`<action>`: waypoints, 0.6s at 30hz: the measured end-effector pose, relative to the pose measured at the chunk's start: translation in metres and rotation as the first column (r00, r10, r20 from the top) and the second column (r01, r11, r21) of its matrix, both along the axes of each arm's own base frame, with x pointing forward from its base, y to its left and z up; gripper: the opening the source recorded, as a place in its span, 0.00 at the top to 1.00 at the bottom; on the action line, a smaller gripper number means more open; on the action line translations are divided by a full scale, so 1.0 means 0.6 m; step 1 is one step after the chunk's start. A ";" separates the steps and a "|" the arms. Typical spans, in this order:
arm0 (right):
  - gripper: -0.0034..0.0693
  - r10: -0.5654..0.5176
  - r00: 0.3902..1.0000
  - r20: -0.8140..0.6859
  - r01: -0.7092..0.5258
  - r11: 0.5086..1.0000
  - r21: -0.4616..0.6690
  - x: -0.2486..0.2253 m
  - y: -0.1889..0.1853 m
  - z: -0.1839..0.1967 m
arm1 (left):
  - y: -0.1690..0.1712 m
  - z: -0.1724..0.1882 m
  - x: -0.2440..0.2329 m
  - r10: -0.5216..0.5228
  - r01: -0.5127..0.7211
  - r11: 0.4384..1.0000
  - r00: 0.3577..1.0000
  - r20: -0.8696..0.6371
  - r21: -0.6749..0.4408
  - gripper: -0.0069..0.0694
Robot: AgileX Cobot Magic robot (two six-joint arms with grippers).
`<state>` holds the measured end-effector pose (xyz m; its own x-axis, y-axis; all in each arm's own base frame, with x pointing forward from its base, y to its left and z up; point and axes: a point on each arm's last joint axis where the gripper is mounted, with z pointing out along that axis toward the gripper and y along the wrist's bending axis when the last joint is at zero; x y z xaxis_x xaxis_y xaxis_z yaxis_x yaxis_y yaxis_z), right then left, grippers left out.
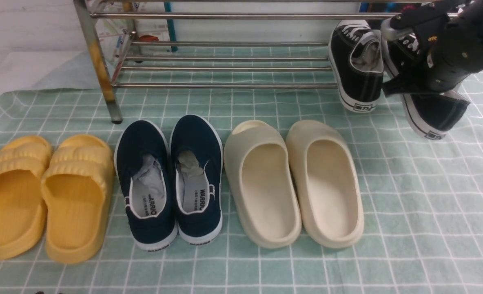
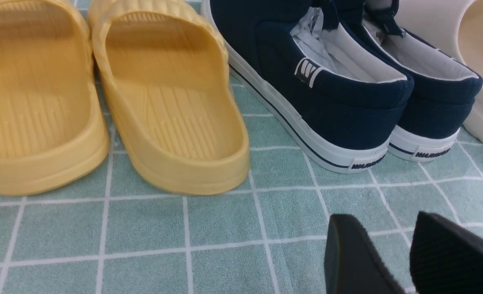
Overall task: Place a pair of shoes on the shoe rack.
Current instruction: Use the right arm to put a shoe into the shoe rack
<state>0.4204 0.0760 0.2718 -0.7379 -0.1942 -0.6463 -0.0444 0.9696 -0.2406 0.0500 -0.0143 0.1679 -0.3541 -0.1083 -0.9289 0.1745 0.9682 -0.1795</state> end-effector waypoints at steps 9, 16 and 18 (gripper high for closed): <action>0.93 -0.026 0.997 0.073 0.025 1.000 0.016 0.063 -0.004 0.000 | 0.000 0.000 0.000 0.000 0.000 1.000 1.000 0.000 0.000 0.60; 0.92 -0.027 0.998 0.058 0.026 0.999 0.020 0.087 -0.005 -0.034 | 0.000 0.000 0.000 0.000 0.000 1.000 1.000 0.000 0.000 0.60; 0.89 -0.022 0.998 0.066 0.021 1.000 0.023 0.088 -0.004 -0.034 | 0.000 0.000 0.000 0.000 0.000 1.000 1.000 0.000 0.000 0.60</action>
